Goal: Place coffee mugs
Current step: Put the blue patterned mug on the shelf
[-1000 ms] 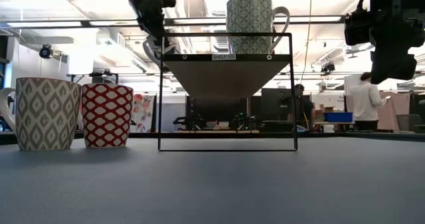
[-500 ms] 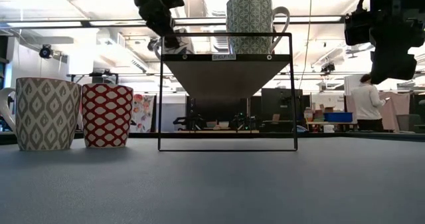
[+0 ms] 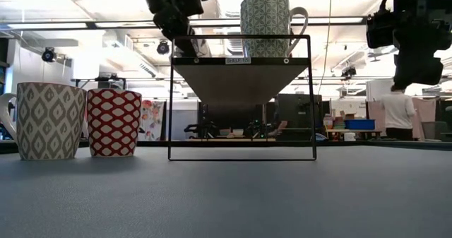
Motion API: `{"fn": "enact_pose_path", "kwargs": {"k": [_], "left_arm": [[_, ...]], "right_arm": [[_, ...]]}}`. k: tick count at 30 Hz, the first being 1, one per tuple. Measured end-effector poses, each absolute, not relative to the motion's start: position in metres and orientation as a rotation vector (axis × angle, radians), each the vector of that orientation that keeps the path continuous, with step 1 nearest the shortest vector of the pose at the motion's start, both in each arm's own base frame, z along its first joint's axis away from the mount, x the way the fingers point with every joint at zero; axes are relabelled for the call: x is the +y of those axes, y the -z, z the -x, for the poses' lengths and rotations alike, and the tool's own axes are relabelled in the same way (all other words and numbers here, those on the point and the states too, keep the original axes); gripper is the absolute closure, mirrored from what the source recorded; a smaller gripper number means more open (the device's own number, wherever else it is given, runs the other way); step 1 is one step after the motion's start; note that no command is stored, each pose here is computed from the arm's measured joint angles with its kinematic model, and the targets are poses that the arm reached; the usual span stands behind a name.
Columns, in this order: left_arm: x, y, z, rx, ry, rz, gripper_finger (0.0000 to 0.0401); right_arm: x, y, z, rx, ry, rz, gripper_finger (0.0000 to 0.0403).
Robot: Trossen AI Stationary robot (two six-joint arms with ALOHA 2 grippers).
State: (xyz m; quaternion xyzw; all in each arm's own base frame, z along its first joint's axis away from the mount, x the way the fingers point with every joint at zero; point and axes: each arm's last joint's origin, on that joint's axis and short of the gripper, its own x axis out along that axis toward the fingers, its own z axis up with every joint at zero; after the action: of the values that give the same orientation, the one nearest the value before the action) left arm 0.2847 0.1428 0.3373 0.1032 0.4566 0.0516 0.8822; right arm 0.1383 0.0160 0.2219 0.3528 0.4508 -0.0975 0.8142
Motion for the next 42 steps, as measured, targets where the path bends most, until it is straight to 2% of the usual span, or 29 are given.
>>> {"fn": "enact_pose_path", "kwargs": {"k": [16,28,38,42], "left_arm": [[0.141,-0.335,-0.295,0.919,-0.101,-0.233,0.0372],[0.139,-0.338,-0.3,0.88,-0.099,-0.262,0.0336],[0.136,-0.341,-0.305,0.829,-0.109,-0.265,0.0334],[0.132,-0.354,-0.307,0.791,-0.118,-0.26,0.0334]], "right_arm": [[0.016,-0.222,-0.138,0.962,0.208,-0.753,0.0342],[0.016,-0.222,-0.138,0.962,0.208,-0.753,0.0342],[0.016,-0.222,-0.138,0.962,0.208,-0.753,0.0342],[0.016,-0.222,-0.138,0.962,0.208,-0.753,0.0342]]}}
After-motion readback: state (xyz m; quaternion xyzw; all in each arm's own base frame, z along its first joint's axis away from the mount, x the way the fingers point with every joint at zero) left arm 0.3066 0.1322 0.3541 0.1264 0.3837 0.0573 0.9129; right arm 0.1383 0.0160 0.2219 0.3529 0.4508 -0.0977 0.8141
